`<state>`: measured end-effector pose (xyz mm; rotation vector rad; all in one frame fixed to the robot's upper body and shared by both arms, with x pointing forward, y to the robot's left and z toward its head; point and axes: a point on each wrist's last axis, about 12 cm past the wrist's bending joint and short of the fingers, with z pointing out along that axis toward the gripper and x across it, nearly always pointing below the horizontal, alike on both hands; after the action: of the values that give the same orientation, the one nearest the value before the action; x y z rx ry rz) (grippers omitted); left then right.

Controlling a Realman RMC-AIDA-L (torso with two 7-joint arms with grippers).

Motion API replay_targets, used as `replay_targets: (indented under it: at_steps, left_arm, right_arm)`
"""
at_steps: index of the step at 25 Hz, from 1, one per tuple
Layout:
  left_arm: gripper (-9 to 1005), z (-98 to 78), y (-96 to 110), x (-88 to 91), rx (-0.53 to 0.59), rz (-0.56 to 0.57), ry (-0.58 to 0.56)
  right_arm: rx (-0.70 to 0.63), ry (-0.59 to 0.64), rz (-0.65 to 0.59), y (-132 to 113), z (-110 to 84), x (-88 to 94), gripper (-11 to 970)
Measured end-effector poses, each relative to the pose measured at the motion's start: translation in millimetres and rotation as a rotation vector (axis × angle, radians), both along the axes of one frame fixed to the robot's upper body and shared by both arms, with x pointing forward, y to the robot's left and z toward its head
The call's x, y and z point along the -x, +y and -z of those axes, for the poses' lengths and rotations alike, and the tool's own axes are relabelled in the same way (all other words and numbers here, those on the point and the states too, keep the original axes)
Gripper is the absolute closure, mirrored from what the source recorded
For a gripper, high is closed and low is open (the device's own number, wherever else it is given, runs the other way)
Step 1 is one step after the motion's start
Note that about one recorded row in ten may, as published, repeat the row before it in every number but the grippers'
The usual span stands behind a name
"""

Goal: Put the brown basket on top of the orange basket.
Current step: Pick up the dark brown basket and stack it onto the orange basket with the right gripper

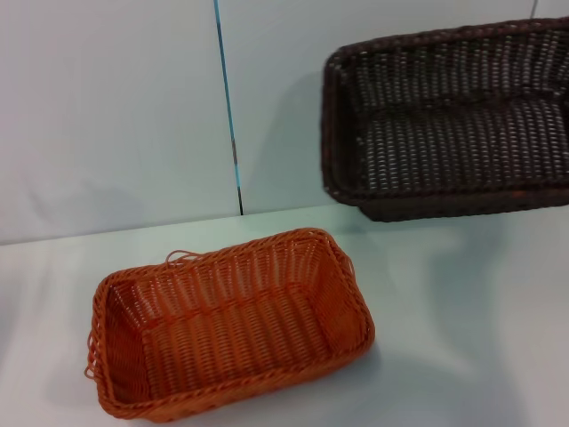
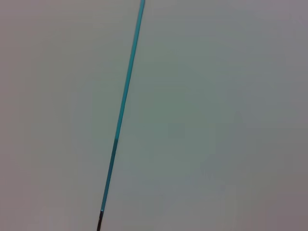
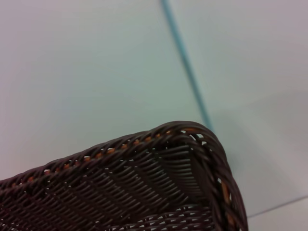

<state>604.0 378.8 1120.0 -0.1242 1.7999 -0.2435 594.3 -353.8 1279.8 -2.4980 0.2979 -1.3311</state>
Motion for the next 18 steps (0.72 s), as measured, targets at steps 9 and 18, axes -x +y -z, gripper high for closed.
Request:
replay_targets:
  at_steps: [9,18]
  left_arm:
    - [108,0.7,-1.1,0.2,0.002,0.001,0.001]
    - [108,-0.3,0.8,0.2,-0.003,0.001,0.000]
  right_arm:
    - [0.017,0.019,-0.126,41.2,-2.9,-16.6,814]
    - [0.015,0.081,-0.225,73.3,7.1,-25.6,814]
